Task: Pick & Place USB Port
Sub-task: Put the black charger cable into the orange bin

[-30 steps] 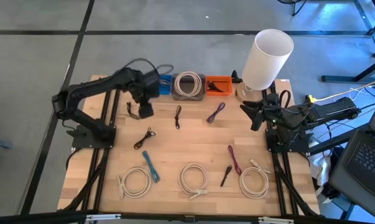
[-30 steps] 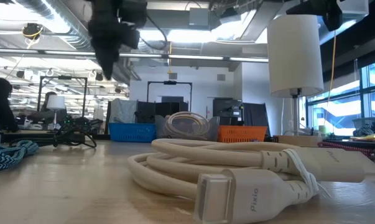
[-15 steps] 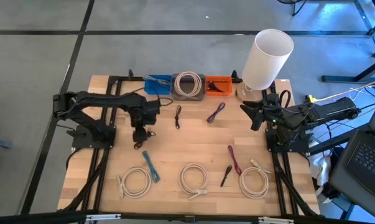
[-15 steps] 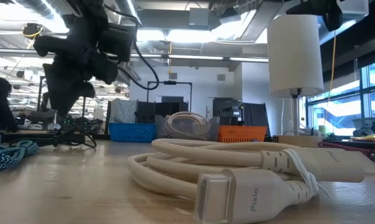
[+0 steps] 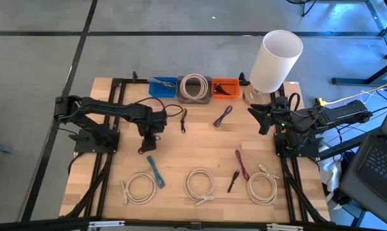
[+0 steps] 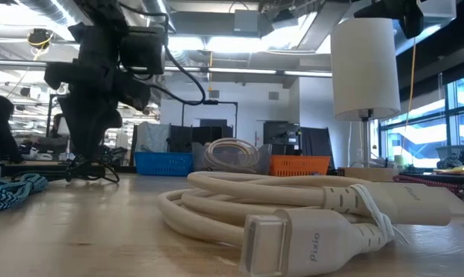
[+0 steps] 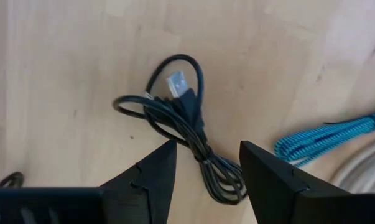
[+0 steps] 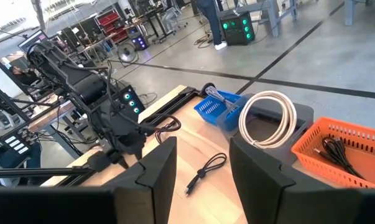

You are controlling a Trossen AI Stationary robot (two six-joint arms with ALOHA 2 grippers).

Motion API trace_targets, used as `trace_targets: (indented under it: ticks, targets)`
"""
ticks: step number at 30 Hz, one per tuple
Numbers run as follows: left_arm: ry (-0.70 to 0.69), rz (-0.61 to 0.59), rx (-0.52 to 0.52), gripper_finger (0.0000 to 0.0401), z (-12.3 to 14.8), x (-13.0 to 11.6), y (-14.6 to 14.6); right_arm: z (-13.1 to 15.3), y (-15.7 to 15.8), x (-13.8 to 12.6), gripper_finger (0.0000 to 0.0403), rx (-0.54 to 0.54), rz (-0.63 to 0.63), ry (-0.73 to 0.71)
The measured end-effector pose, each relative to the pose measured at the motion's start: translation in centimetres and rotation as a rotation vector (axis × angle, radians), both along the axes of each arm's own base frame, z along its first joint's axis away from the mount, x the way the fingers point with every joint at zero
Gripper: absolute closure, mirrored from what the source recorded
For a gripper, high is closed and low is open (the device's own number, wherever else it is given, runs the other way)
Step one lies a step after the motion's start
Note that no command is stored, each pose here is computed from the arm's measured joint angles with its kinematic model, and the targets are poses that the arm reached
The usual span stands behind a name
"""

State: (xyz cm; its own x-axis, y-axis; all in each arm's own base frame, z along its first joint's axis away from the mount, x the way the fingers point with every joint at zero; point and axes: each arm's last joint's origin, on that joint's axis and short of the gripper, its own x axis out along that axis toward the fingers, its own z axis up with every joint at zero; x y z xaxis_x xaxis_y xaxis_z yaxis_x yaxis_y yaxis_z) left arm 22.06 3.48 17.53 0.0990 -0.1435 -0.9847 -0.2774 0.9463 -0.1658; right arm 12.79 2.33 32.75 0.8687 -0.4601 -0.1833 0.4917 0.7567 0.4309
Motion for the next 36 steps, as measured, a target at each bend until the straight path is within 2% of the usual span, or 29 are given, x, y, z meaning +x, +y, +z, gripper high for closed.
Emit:
trace_targets:
  ticks: [7,14,27,30,32,34,36]
  targets:
    - [0.003,0.005,0.067,0.0233,0.0,0.1,0.2,0.0,0.0,0.0,0.0253,0.002,0.000,-0.001]
    - [0.006,0.008,0.072,0.0233,-0.3,0.2,0.3,0.0,0.0,0.0,0.0253,0.000,0.003,0.001]
    - [0.148,0.001,0.051,0.0236,-3.6,1.2,0.4,0.0,0.0,0.0,0.0253,0.000,0.004,0.001]
    - [0.158,-0.001,0.053,0.0273,-3.9,1.3,0.4,0.0,0.0,0.0,0.0253,0.001,0.004,0.000]
    - [0.155,-0.002,0.056,0.0321,-3.8,1.2,0.4,0.0,0.0,0.0,0.0253,0.000,0.004,0.001]
    - [0.126,-0.002,0.007,0.0367,-3.4,1.2,0.2,0.0,0.0,0.0,0.0253,0.000,0.003,0.001]
    - [0.090,-0.002,-0.020,0.0368,-2.7,1.1,0.0,0.0,0.0,0.0,0.0253,0.000,0.003,0.001]
